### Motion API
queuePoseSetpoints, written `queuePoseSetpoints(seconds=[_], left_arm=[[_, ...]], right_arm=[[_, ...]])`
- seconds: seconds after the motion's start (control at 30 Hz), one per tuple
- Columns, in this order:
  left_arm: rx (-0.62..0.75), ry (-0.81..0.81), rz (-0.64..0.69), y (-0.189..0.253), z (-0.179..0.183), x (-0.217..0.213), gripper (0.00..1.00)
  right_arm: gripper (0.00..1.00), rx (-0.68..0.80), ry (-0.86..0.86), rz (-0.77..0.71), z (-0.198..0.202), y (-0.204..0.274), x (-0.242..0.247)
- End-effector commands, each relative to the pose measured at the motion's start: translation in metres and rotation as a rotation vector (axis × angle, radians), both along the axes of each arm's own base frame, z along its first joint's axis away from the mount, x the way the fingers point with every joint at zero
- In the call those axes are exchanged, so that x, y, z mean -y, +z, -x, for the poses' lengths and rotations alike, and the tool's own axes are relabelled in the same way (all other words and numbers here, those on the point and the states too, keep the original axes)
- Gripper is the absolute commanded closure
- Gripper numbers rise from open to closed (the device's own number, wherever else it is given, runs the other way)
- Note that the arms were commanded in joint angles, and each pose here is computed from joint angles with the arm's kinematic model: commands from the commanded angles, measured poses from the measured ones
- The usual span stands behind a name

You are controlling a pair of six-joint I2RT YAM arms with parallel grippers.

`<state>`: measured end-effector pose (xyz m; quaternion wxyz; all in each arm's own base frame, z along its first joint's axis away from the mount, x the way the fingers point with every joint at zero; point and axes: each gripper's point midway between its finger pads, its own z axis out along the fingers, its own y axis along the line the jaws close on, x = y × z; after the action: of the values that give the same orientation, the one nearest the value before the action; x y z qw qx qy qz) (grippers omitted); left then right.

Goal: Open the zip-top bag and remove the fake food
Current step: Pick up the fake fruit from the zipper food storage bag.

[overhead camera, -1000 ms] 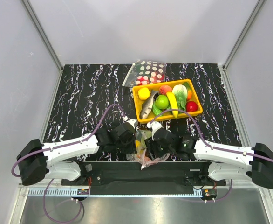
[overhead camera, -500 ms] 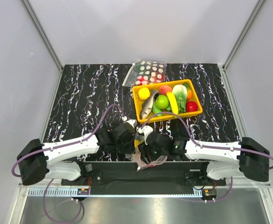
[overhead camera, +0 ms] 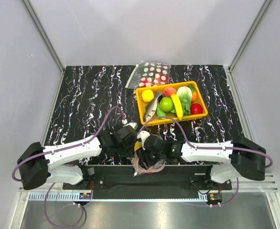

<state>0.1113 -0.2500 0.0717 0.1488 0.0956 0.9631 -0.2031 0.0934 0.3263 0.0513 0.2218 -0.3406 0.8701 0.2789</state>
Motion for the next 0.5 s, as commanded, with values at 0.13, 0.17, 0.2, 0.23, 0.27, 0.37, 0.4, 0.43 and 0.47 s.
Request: queuePoseSetpoints(seconds=[0.13,0.17,0.2,0.23,0.27,0.37,0.4,0.43,0.47], left_arm=[[0.082,-0.038,0.191,0.038,-0.013,0.042,1.0],[0.082,-0.039,0.187,0.037,-0.012,0.04,1.0],[0.082,-0.038,0.189,0.037,-0.013,0.041,1.0],[0.079,-0.039,0.182,0.036,-0.012,0.039,1.0],[0.08,-0.038,0.177,0.035,-0.012,0.038,1.0],[0.08,-0.035,0.162,0.033,-0.01,0.033,1.0],[0.08,-0.033,0.157,0.032,-0.01,0.031,1.0],[0.078,-0.032,0.149,0.031,-0.009,0.029,1.0],[0.08,-0.028,0.147,0.031,-0.009,0.027,1.0]], right_arm=[[0.76,-0.066,0.105,0.017,0.023,-0.024,-0.004],[0.82,-0.067,0.107,0.021,0.024,-0.024,-0.003],[0.91,-0.065,0.103,0.022,0.023,-0.023,-0.003],[0.93,-0.054,0.088,0.032,0.02,-0.022,-0.001],[0.96,-0.05,0.079,0.046,0.019,-0.021,0.003],[0.99,-0.012,0.024,0.032,0.011,-0.004,0.01],[0.99,0.0,0.009,0.034,0.009,0.001,0.013],[0.99,0.027,-0.024,0.043,0.003,0.003,0.018],[0.99,0.037,-0.038,0.043,0.002,0.009,0.023]])
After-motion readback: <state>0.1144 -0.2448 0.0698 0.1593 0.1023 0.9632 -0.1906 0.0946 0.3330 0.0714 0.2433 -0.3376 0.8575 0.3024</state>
